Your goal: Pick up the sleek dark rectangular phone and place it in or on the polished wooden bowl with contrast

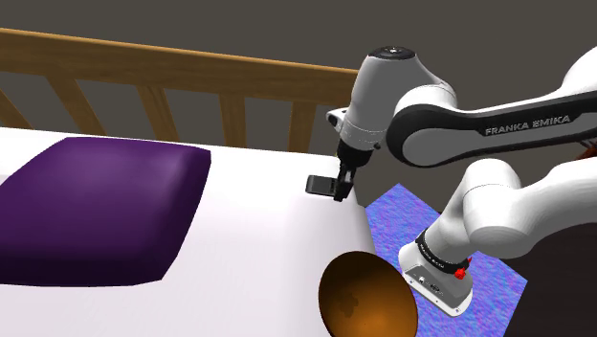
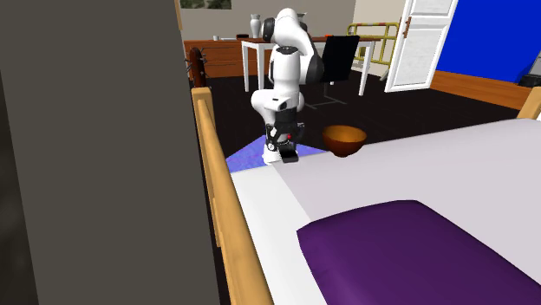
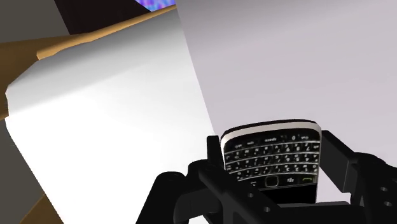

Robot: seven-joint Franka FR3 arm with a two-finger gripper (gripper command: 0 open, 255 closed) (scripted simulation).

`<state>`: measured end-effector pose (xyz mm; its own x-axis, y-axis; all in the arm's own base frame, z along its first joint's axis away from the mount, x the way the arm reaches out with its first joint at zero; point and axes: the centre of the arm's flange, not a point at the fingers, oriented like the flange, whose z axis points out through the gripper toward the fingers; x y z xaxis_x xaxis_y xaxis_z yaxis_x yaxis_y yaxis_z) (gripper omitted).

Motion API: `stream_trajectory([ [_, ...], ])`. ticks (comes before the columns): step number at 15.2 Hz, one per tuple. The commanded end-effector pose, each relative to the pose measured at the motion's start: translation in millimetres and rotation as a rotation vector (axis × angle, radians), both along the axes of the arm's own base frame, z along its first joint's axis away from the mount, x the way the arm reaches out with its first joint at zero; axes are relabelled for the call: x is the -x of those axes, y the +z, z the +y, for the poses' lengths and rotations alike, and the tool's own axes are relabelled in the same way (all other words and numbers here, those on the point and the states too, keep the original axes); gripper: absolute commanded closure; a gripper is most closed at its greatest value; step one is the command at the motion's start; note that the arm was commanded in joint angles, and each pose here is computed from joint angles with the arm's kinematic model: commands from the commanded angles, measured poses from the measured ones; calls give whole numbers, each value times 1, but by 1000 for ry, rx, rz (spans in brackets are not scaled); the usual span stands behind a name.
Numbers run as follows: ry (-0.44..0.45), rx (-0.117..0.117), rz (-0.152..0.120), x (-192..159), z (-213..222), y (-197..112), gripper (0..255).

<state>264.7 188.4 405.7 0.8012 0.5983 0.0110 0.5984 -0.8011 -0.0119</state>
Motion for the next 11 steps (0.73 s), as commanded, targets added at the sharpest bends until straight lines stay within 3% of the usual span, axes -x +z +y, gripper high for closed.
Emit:
stream_trajectory([
  [1, 0, 0, 0, 1, 0, 11, 255],
  [11, 0, 0, 0, 1, 0, 64, 255],
])
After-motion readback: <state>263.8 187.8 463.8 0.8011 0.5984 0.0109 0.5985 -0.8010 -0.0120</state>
